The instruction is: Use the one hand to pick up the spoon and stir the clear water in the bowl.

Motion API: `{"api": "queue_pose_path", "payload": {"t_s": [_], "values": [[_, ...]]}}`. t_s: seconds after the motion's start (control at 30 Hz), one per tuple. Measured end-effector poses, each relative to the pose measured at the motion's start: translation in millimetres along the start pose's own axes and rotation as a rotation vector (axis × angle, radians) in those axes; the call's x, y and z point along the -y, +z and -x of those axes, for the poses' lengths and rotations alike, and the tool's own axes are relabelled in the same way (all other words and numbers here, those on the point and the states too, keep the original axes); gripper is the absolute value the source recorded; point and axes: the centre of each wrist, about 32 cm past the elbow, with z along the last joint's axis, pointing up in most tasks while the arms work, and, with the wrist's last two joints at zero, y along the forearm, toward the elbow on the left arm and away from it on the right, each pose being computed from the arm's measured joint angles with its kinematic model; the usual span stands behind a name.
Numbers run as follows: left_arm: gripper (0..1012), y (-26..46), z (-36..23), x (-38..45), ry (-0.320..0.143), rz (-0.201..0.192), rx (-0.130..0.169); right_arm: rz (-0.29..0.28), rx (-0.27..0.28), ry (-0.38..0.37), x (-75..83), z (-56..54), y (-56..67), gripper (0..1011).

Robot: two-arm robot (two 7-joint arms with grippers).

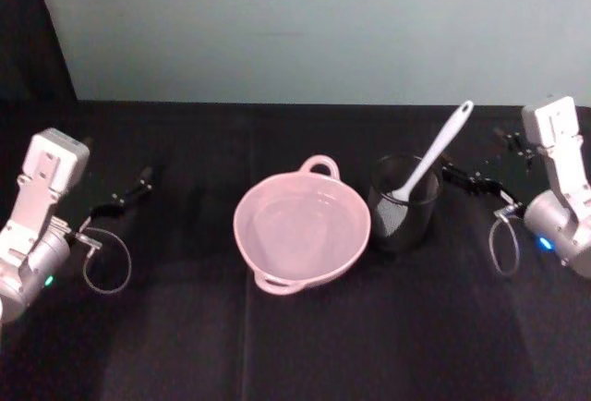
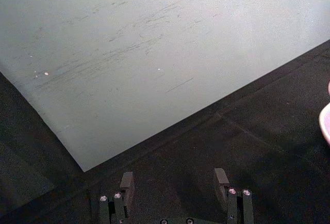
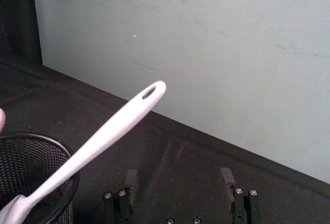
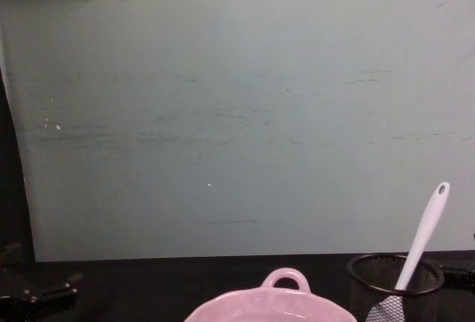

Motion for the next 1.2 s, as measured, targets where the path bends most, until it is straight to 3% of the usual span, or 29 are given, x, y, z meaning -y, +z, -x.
{"api": "queue_pose_path", "payload": {"t_s": [0.1,1.2], "values": [[1011,0.0,0.0,0.0,0.000,0.000,0.000,0.012,-0.002,-0.006,-2.6,3.8,-5.1,1002],[1011,0.0,0.0,0.0,0.000,0.000,0.000,0.007,-0.006,-0.006,-1.7,2.7,-3.7,1002]]}}
